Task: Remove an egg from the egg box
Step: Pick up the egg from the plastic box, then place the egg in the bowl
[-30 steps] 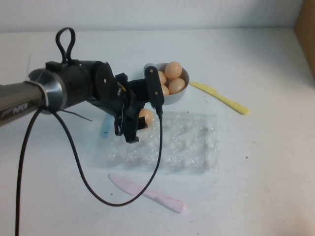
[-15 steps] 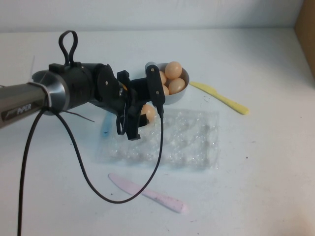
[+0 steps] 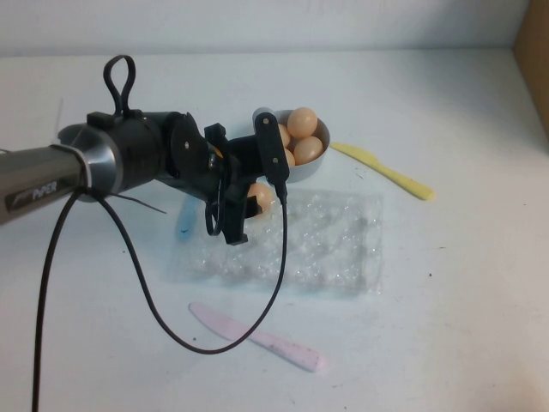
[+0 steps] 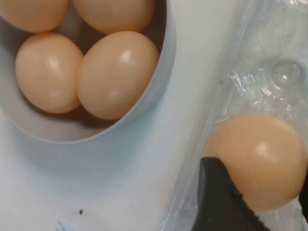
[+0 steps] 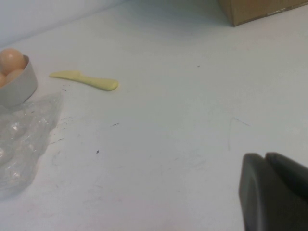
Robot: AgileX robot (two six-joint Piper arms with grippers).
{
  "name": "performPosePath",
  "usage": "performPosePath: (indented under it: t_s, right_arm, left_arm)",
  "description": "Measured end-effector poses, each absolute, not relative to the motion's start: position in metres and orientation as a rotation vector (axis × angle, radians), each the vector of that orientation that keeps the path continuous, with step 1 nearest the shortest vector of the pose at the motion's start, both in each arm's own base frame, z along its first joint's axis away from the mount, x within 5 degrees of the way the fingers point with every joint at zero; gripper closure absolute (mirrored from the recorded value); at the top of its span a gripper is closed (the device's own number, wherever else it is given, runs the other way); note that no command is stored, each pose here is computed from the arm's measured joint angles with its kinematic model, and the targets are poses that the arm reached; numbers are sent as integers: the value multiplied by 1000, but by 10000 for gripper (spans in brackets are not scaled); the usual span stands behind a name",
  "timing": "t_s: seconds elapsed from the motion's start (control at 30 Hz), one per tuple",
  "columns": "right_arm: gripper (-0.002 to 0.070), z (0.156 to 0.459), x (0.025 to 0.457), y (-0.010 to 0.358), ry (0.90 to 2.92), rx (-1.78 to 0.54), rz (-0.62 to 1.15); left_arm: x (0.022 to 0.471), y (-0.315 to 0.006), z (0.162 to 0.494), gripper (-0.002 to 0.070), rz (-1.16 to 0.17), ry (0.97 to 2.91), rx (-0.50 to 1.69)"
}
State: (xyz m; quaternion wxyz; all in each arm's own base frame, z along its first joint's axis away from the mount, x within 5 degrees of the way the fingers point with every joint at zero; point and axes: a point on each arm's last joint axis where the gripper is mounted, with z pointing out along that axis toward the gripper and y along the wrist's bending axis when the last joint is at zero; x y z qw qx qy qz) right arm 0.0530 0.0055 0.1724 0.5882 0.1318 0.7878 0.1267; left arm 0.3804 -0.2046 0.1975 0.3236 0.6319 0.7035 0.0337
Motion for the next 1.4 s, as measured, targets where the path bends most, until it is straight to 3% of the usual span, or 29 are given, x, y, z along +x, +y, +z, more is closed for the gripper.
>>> performPosePath:
  t_s: [0.33, 0.67, 0.77, 0.9, 1.1, 1.4]
  right_arm:
    - [694, 172, 53, 5, 1835, 307, 295]
    - [694, 172, 53, 5, 1835, 307, 295]
    - [694, 172, 53, 5, 1835, 307, 295]
    - [694, 172, 53, 5, 1835, 307, 295]
    - [694, 172, 53, 5, 1835, 307, 295]
    - [694, 172, 53, 5, 1835, 307, 295]
  left_arm:
    - [378, -204, 204, 384, 74, 1862, 1646]
    - [364, -200, 248, 386, 73, 1869, 1514]
    - [364, -202, 255, 390, 63, 1879, 1432]
    - [373, -205, 261, 392, -2, 1907, 1170]
    - [391, -211, 252, 392, -102, 1903, 862]
    - [427, -230, 212, 386, -157, 1986, 791]
